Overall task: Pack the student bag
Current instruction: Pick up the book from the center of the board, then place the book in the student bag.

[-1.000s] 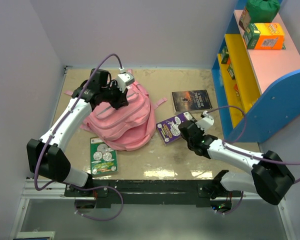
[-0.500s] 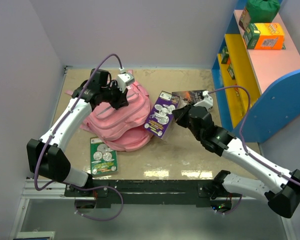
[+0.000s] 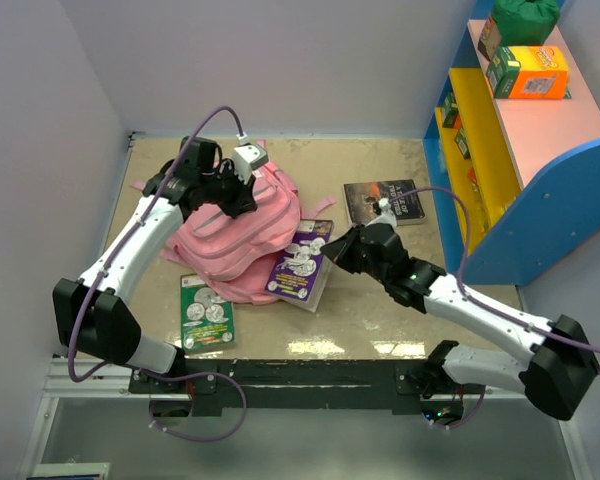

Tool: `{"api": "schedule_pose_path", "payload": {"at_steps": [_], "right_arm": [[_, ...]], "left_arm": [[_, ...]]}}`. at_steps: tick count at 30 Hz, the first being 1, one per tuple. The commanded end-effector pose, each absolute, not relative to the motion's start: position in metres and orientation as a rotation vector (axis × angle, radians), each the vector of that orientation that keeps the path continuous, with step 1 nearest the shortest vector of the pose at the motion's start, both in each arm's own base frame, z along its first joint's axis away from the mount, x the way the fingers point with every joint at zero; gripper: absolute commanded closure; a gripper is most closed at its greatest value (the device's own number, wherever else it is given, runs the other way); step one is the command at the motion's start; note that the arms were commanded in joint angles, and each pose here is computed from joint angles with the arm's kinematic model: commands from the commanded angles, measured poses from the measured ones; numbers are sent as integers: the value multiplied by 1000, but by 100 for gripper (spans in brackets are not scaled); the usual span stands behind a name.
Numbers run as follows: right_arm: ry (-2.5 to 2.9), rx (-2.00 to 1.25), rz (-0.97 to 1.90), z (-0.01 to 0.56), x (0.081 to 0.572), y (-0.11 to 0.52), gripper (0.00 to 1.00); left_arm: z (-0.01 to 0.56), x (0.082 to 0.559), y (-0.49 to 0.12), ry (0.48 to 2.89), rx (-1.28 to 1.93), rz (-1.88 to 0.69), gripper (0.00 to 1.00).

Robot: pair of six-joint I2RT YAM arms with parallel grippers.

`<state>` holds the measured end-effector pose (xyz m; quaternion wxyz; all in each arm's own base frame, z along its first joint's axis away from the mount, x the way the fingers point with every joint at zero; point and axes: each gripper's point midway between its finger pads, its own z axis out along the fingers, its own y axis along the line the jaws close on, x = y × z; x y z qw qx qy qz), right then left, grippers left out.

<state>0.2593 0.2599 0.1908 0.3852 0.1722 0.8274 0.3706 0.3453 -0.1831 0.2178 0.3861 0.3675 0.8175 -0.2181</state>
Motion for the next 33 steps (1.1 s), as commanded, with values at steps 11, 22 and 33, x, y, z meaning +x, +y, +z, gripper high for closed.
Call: {"api": "schedule_pose_path", "payload": {"at_steps": [11, 22, 33], "right_arm": [[2131, 465, 1036, 160, 289, 320, 100], [2195, 443, 714, 122, 293, 314, 61], [2339, 198, 760, 108, 256, 313, 25]], "left_arm": [[320, 331, -217, 1771, 922, -773, 100], [314, 331, -210, 1800, 916, -800, 100], [314, 336, -204, 1807, 905, -772, 100]]}}
